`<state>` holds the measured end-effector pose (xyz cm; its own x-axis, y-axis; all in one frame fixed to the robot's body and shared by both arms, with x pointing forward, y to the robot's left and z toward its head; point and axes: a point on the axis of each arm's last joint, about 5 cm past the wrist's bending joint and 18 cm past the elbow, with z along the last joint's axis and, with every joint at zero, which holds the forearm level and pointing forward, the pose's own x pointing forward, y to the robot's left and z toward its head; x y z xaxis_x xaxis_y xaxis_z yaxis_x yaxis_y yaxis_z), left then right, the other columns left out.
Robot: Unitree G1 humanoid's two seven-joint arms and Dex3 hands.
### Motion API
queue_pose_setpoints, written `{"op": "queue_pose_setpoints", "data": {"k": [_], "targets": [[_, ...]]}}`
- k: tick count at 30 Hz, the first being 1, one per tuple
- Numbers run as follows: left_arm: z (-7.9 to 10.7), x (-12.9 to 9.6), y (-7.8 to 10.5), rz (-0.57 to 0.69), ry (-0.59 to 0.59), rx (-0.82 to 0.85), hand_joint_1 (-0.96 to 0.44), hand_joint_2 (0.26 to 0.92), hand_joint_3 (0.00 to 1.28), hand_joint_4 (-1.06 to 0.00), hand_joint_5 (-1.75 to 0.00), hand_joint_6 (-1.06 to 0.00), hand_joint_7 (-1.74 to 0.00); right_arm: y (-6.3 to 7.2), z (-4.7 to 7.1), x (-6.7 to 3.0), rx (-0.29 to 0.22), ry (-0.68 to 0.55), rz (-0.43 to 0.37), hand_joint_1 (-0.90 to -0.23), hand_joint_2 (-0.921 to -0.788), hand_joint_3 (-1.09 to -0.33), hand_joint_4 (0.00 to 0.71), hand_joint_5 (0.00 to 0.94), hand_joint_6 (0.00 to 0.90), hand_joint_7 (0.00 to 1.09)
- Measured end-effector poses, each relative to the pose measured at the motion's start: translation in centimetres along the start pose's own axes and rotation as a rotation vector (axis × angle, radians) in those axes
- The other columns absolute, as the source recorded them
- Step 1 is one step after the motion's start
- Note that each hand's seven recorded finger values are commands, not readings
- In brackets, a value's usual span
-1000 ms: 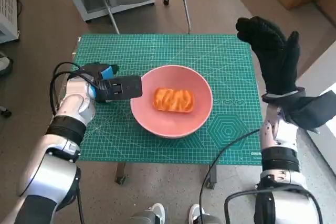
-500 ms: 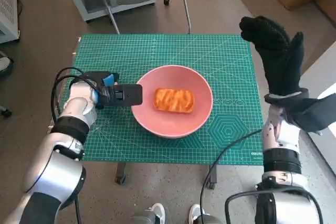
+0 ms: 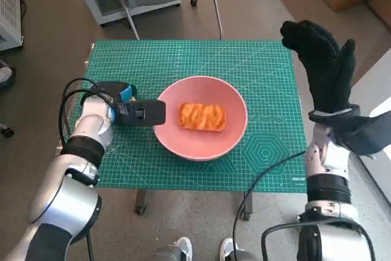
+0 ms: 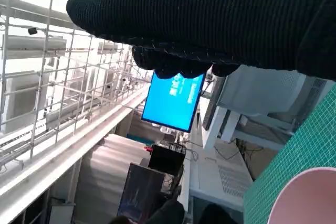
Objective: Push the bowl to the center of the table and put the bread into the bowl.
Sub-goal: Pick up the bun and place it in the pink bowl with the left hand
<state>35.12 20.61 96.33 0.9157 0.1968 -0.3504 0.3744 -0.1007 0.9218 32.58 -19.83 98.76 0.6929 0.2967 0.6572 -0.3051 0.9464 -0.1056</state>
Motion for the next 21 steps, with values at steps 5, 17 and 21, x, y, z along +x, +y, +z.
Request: {"op": "queue_pose_setpoints", "data": {"k": [5,17,21], "targets": [[0.0,0.0,-0.6,0.051,-0.016,0.003,0.01,0.919,0.22,-0.47,-1.29,-0.52,-1.36,0.0,0.0,-0.02,0.007,-0.002,0.006,-0.613,-0.921,-0.647,0.261,0.003,0.356,0.01],[-0.7,-0.1,0.4,0.127,-0.055,-0.051,0.00,0.920,0.13,-0.61,-1.25,-0.57,-1.23,0.0,0.0,-0.02,0.016,-0.005,0.007,-0.611,-0.921,-0.646,0.262,0.002,0.360,0.01],[-0.9,-0.4,2.2,0.211,-0.093,-0.104,0.00,0.920,0.08,-0.65,-1.22,-0.62,-1.16,0.0,0.0,-0.02,0.018,-0.003,0.008,-0.612,-0.921,-0.646,0.262,0.002,0.361,0.01]]}}
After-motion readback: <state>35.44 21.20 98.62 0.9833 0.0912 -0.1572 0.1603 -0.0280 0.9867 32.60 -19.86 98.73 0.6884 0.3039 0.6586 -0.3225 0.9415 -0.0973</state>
